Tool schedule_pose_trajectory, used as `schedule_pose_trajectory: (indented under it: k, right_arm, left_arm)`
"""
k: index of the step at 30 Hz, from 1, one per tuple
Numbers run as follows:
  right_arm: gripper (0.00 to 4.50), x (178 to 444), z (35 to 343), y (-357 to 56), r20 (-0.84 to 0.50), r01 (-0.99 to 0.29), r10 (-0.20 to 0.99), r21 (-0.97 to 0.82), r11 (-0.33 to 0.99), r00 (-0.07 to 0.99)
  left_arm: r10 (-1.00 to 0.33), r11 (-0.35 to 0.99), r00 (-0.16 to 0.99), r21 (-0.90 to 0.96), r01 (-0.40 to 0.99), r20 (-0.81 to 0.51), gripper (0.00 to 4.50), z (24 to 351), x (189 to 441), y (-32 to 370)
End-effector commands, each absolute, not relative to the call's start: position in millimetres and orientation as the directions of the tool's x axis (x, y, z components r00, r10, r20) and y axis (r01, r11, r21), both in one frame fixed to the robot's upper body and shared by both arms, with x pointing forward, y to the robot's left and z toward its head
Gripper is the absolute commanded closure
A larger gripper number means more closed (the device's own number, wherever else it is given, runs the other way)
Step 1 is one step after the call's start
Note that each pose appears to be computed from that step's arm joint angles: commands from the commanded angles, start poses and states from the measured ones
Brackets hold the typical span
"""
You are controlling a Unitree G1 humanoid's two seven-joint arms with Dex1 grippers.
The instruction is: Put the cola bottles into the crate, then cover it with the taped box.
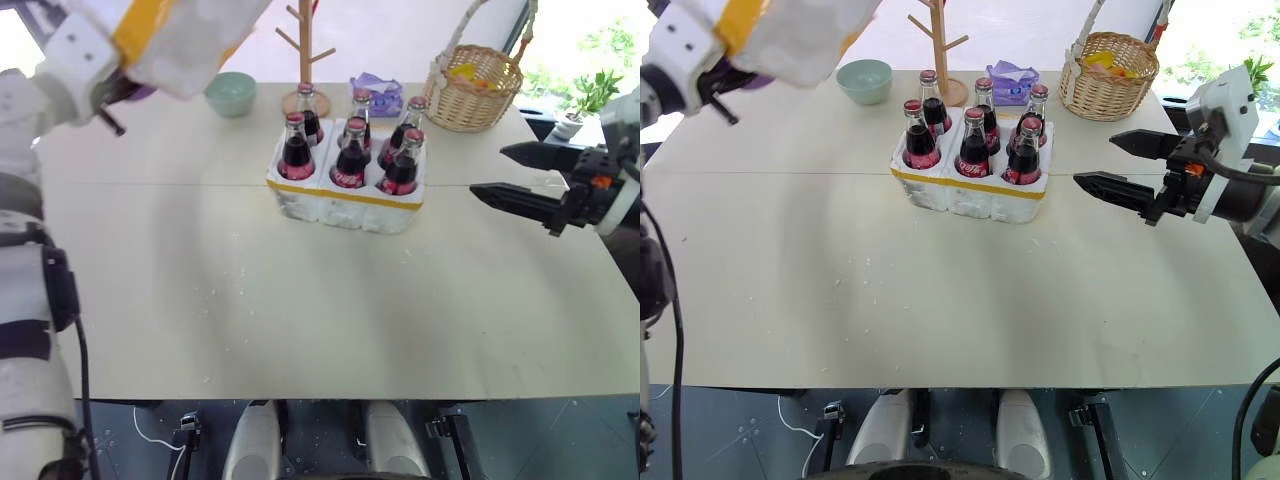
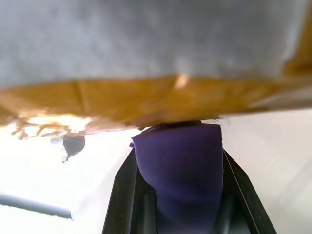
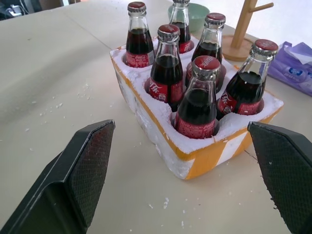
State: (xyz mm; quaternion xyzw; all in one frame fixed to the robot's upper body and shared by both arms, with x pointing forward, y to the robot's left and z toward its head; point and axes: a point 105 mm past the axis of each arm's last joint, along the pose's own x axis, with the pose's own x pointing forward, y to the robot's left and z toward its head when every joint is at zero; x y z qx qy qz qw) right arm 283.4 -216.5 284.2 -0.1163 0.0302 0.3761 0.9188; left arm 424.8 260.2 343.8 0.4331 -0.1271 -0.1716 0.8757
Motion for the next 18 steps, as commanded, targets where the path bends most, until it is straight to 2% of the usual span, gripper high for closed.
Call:
schedule_pose_trajectory:
  k: [1, 4, 12, 18]
  right_arm:
    - [0.0, 278, 294, -212, -0.094, -0.694, 0.693, -0.219, 0.686, 0.715]
    - [0.0, 278, 294, -213, -0.081, -0.685, 0.686, -0.212, 0.697, 0.723]
    - [0.0, 275, 296, -215, -0.059, -0.667, 0.671, -0.203, 0.717, 0.739]
    - [0.0, 271, 295, -217, -0.056, -0.654, 0.658, -0.2, 0.729, 0.751]
  left_arm:
    - [-0.49, 0.427, 0.842, 0.904, 0.007, 0.224, 4.14, 382, 413, 227]
    - [-0.551, 0.176, 0.812, 0.978, -0.111, 0.191, 4.14, 370, 415, 195]
    - [-0.589, -0.099, 0.792, 0.959, -0.267, 0.16, 4.14, 337, 434, 157]
    - [-0.645, -0.113, 0.739, 0.933, -0.342, 0.193, 4.14, 323, 438, 130]
